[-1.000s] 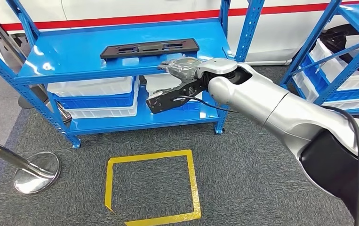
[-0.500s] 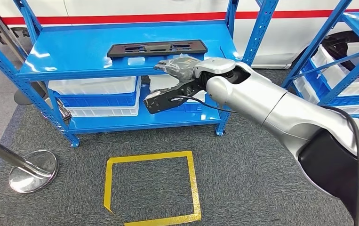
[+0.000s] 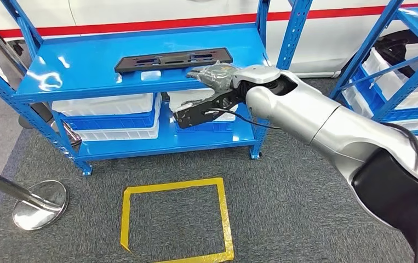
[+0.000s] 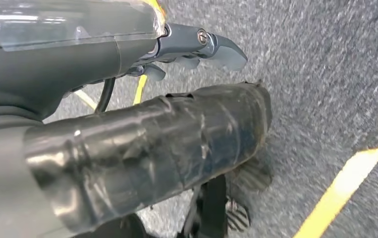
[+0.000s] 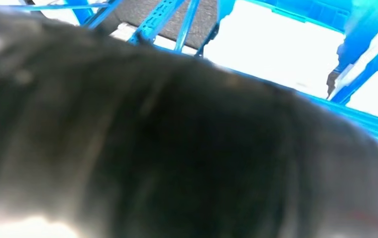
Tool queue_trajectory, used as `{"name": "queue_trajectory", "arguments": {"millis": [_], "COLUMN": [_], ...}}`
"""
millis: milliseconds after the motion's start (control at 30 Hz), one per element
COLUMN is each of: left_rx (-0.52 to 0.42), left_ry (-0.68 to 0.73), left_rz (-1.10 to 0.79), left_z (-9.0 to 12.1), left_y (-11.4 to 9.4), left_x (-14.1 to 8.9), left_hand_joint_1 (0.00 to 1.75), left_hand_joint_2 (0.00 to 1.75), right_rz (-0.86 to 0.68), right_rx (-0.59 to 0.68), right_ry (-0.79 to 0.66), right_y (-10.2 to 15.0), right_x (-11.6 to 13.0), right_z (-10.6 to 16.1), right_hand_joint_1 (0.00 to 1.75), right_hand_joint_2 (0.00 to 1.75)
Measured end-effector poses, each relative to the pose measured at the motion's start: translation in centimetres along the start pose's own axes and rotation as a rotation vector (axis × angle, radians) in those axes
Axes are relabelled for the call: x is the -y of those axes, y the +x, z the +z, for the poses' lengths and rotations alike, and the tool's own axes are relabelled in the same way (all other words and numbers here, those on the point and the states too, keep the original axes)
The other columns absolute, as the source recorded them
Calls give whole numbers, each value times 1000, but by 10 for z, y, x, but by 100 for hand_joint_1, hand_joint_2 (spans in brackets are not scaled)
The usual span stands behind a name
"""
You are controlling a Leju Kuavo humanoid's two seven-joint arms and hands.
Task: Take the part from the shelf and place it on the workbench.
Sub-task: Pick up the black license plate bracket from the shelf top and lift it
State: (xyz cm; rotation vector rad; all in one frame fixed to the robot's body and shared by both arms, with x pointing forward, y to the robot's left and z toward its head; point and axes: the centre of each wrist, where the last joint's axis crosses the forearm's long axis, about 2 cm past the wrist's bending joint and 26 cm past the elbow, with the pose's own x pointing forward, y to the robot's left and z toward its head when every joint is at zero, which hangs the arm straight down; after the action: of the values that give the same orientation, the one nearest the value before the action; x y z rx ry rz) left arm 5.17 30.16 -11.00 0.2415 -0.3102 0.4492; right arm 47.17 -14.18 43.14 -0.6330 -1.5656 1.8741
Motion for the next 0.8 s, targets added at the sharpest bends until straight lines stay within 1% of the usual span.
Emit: {"name": "queue_trajectory", "arguments": {"millis": [133, 467, 567, 800], "left_rx": [-7, 2, 1, -7], "left_ry": [-5, -17, -18, -24], "left_rz": [-12, -4, -7, -11], "left_z": [2, 3, 3, 4], "left_y": [-3, -4, -4, -5], "left_x": [5, 10, 11, 13], "left_hand_joint_1": [0, 0, 0, 0], "left_hand_joint_2": [0, 0, 0, 0], "right_rz": [-2, 5, 2, 2], "right_rx": [0, -20, -24, -21], "right_ry": [3, -5, 0, 1], "right_y": [0, -7, -9, -8], "right_x": [-2, 3, 1, 2], "right_z": [0, 4, 5, 5], "right_hand_joint_1": [0, 0, 0, 0], "right_hand_joint_2": [0, 0, 0, 0]}}
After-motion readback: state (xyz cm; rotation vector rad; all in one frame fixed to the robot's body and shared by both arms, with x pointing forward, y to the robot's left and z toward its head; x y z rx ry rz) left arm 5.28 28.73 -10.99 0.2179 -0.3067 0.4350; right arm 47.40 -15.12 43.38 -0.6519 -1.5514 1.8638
